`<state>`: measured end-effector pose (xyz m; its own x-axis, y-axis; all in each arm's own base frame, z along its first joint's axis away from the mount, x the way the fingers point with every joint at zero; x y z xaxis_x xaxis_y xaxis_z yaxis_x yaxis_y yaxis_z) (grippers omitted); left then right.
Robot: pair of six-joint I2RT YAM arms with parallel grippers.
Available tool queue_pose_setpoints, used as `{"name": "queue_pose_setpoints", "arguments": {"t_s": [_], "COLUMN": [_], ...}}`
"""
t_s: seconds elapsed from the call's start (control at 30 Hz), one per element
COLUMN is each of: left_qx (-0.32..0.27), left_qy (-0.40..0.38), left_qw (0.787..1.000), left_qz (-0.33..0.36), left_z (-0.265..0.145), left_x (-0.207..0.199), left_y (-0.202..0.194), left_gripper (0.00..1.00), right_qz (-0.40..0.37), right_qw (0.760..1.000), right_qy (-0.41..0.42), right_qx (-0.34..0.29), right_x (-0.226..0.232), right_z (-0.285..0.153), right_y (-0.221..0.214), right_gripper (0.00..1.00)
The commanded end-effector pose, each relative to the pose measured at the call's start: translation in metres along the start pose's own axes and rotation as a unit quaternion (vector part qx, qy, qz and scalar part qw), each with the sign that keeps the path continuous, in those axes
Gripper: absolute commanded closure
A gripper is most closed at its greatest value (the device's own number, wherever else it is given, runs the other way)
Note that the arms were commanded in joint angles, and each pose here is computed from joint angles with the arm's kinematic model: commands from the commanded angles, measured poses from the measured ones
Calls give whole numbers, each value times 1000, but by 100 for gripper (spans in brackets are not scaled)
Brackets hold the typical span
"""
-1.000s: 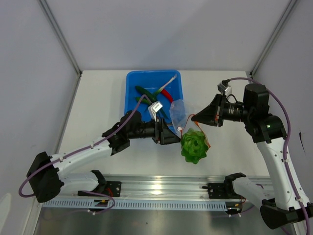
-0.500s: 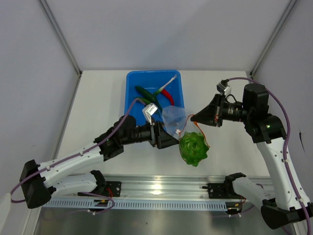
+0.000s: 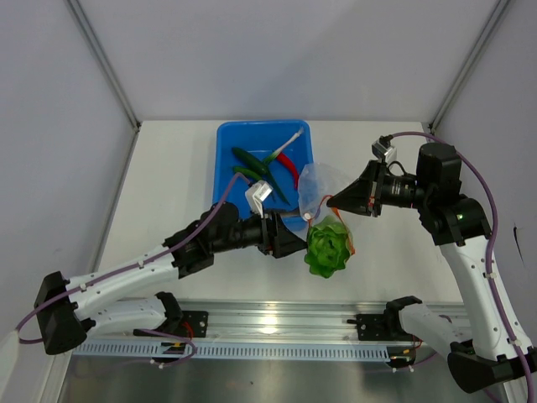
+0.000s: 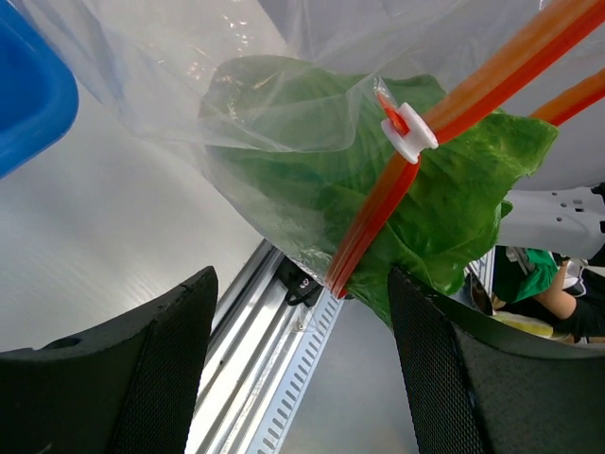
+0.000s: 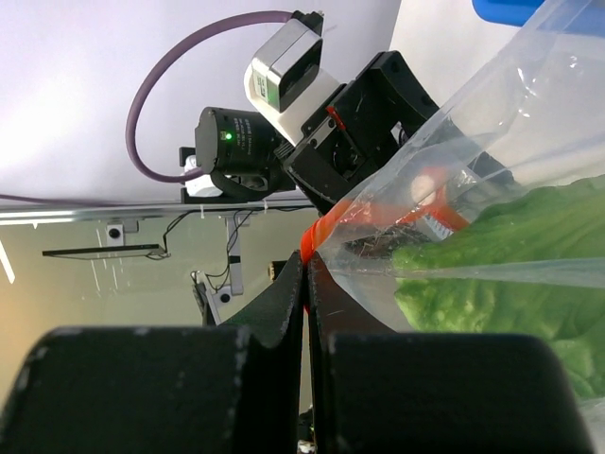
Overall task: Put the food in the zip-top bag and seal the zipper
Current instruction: Adjust the zipper food storage bag at the center of the board.
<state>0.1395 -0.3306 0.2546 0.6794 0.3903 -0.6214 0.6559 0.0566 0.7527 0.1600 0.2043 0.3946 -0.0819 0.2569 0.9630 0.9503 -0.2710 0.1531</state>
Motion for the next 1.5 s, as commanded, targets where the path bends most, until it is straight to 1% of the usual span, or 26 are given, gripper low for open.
{"name": "queue_pose_setpoints", "arguments": {"t_s": [0.0, 0.4, 0.47, 0.67, 0.73, 0.77, 0.8, 0.87, 0.9, 1.0, 1.07, 1.13, 1.17, 1.2, 1.27, 1.3, 1.33, 1.37, 1.4, 1.43, 1.47], "left_qx": [-22, -19, -21, -24, -30, -35, -41, -41, -28, -21, -24, -30, -33, -38, -39, -42, -41, -39, -38, -40, -30], "left_qy": [-2, 2, 18, 50, 62, 69, 80, 87, 97, 101, 102, 104, 103, 102, 96, 92, 89, 80, 76, 66, 51], "left_qw": [1000, 1000, 999, 998, 997, 996, 995, 994, 993, 993, 993, 993, 992, 992, 993, 993, 993, 994, 994, 995, 996], "left_qz": [18, 25, 37, 43, 46, 49, 52, 55, 56, 56, 57, 57, 58, 58, 58, 58, 59, 61, 62, 64, 68], "left_z": [-5, 2, 5, 19, 21, 21, 22, 26, 27, 31, 32, 30, 29, 28, 27, 27, 27, 27, 28, 27, 27], "left_x": [-9, -14, -11, -3, 0, 2, 7, 9, 13, 15, 15, 15, 15, 13, 11, 8, 7, 2, 0, -6, -12], "left_y": [13, 9, 7, 9, 12, 14, 16, 18, 13, 11, 12, 14, 15, 18, 19, 22, 22, 23, 24, 29, 27], "left_gripper": [25, 24, 24, 24, 27, 30, 41, 49, 59, 68, 68, 66, 63, 54, 48, 47, 50, 54, 66, 74, 89], "right_qz": [-16, -16, -17, -5, 1, 0, 2, 9, 12, 13, 13, 11, 10, 10, 10, 8, 9, 8, 1, 4, 2], "right_qw": [1000, 1000, 1000, 999, 999, 999, 999, 999, 999, 999, 999, 999, 999, 999, 999, 999, 999, 999, 999, 1000, 1000], "right_qy": [16, 22, 23, 32, 34, 33, 32, 33, 35, 40, 40, 42, 43, 42, 42, 42, 41, 40, 38, 29, 21], "right_qx": [4, 4, 2, -5, -1, -6, -7, -8, -8, -9, -5, -5, -3, -4, -3, -1, -3, -2, -3, -1, -7], "right_x": [8, 12, 13, 20, 23, 24, 23, 23, 23, 27, 27, 29, 29, 29, 30, 30, 29, 28, 27, 23, 20], "right_z": [-2, -2, -2, 4, 6, 6, 7, 8, 9, 11, 13, 14, 14, 15, 16, 16, 17, 17, 18, 18, 19], "right_y": [-3, -4, -4, -5, -10, -9, -9, -12, -11, -13, -14, -14, -16, -16, -16, -18, -17, -18, -18, -18, -17], "right_gripper": [100, 100, 100, 100, 100, 100, 100, 100, 100, 100, 100, 100, 100, 100, 100, 100, 100, 100, 100, 100, 100]}}
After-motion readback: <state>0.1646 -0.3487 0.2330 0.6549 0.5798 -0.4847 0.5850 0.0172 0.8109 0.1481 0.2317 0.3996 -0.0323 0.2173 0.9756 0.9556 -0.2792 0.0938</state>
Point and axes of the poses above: each gripper's point midway between its finger pads, its own z axis out along the fingers, its own x axis along the line the jaws close on, y = z × x, the point moved 1 cm from there along -z, back along the fingers, and after that the axes turned 7 degrees about z, right-handed, at the moved point
